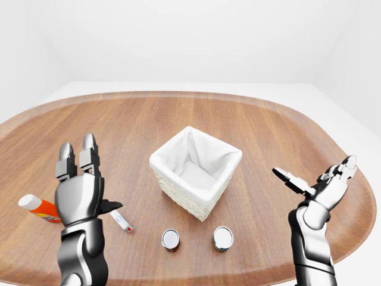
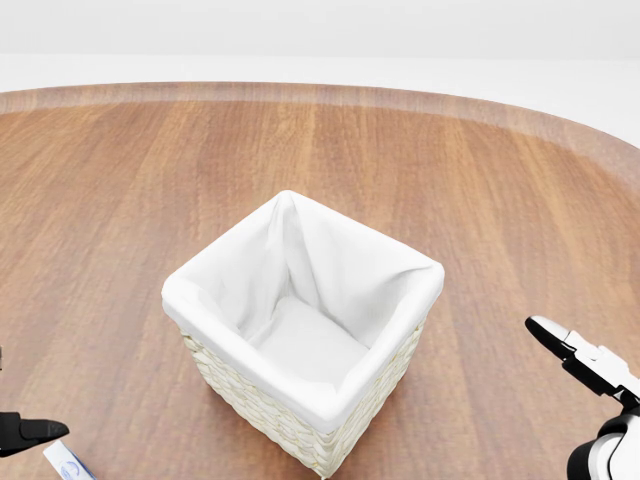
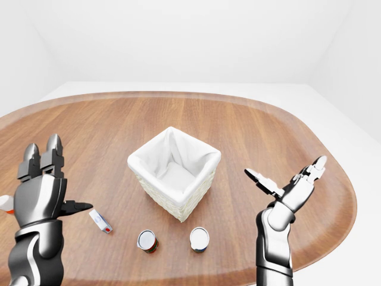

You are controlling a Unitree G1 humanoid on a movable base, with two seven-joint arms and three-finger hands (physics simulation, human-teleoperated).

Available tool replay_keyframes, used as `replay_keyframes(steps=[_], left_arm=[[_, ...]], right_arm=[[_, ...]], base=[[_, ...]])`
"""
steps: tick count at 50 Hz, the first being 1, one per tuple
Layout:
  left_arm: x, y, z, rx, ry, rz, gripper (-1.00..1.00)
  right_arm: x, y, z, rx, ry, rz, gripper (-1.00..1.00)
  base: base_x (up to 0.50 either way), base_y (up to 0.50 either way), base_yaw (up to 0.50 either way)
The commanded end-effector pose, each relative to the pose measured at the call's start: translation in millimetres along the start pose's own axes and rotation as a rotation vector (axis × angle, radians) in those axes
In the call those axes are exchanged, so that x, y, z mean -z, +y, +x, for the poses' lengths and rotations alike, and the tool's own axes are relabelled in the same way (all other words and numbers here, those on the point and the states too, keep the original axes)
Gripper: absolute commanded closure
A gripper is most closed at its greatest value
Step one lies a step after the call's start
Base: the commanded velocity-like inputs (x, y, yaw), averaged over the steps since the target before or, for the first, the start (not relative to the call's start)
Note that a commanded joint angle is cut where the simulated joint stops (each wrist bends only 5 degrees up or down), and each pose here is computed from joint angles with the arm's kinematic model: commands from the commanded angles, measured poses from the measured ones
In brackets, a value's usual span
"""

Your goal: Pick up the alphabet soup and the cream cheese box, and put them in the basket.

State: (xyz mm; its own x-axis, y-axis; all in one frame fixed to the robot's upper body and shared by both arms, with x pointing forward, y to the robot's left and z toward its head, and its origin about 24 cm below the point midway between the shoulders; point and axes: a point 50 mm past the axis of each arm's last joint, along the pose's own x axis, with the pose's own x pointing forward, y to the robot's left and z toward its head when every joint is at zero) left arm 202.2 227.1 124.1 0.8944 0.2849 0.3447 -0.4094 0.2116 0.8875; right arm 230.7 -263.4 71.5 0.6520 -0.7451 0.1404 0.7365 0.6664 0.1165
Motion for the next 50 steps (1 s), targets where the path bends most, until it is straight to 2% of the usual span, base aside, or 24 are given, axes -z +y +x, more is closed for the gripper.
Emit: replay_keyframes(steps=[1, 5, 11, 14, 15, 16, 17, 50], left_arm=[[-6, 0, -2.8, -0.011, -0.049, 0.099, -1.0], [-8, 2, -2.3, -0.039, -0.074, 0.151, -1.0], [-10, 6, -1.8, -0.069, -0.08, 0.148, -1.0], [-15, 21, 1.5, -0.084, -0.066, 0.109, -1.0], [-18, 26, 1.9, -0.11, -0.07, 0.109, -1.0], [-23, 41, 3.8, -0.14, -0.071, 0.088, -1.0], [-24, 42, 3.9, -0.141, -0.071, 0.087, -1.0], [-24, 42, 3.9, -0.142, -0.071, 0.086, -1.0]], right_arm=[[-1, 0, 0, -0.001, -0.006, -0.007, -1.0], [-1, -1, 1, 0.004, -0.006, 0.001, -1.0], [0, 0, 2, 0.003, -0.004, -0.011, -1.0], [-2, 1, 3, 0.002, -0.017, -0.013, -1.0], [-3, 1, 3, 0.002, -0.014, -0.004, -1.0], [-6, 1, 3, 0.004, -0.025, 0.006, -1.0], [-6, 1, 3, 0.003, -0.026, 0.007, -1.0], [-6, 1, 3, 0.002, -0.026, 0.007, -1.0]], base=[[0.0, 0.0, 0.0], [0.0, 0.0, 0.0], [0.0, 0.0, 0.0], [0.0, 0.0, 0.0], [0.0, 0.0, 0.0], [0.0, 0.0, 0.0], [0.0, 0.0, 0.0], [0.0, 0.0, 0.0]])
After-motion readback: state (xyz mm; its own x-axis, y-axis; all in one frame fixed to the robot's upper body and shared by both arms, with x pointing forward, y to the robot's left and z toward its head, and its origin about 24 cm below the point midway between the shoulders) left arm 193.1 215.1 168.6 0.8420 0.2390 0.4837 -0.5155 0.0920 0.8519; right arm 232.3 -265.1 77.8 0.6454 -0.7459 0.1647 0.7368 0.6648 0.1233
